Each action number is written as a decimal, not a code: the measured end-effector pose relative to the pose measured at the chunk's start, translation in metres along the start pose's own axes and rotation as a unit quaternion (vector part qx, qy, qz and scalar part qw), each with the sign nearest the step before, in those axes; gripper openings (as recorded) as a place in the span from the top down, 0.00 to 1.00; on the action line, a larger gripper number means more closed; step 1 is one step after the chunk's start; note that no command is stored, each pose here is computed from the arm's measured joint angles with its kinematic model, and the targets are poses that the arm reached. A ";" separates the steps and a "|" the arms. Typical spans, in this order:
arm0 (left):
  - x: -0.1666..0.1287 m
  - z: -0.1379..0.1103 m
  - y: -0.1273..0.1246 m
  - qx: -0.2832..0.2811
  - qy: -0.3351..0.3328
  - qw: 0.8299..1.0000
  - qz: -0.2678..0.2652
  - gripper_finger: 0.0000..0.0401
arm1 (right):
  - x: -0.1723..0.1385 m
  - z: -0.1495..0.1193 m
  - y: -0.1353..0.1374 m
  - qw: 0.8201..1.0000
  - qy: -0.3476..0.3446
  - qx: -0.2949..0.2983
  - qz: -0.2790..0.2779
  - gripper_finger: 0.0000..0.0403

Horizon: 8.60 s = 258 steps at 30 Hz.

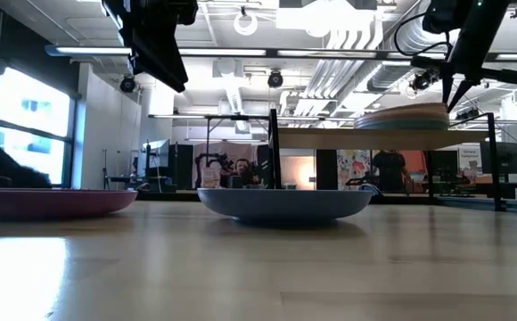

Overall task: Place and stack plates onto a shelf
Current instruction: Stack the light gray plate on top of the light orange stacked plates on the shelf, then put the dark blue plate on the shelf

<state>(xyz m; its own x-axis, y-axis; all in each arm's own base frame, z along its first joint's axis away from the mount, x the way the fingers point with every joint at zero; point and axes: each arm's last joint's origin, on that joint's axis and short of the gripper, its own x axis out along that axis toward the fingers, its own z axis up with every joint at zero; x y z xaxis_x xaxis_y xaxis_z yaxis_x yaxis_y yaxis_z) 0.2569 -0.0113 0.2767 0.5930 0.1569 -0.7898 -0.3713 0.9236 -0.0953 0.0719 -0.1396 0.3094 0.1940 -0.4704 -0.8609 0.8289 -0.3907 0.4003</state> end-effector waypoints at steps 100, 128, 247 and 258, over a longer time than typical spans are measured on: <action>0.000 0.001 0.001 -0.030 -0.010 0.999 0.018 0.70 | -0.014 -0.004 -0.011 0.944 -0.008 -0.326 -0.051 0.62; 0.000 0.004 0.000 -0.083 -0.025 0.996 0.010 0.70 | -0.014 -0.004 -0.010 0.923 0.005 -0.384 -0.030 0.62; 0.164 -0.005 0.024 -0.263 0.137 0.955 -0.025 0.77 | -0.051 -0.151 0.031 0.853 0.226 -0.424 0.203 0.62; 0.161 -0.004 0.019 -0.222 0.133 0.965 -0.034 0.98 | -0.050 -0.150 0.031 0.855 0.202 -0.433 0.202 0.62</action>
<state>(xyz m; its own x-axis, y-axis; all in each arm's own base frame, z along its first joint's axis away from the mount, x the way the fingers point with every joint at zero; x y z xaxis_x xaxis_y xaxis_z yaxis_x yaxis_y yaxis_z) 0.3427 0.0303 0.1452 0.4437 -0.0495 -0.8948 -0.6430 0.6779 -0.3564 0.1668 -0.0098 0.3181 0.5763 -0.0492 -0.8158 0.6958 0.5532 0.4581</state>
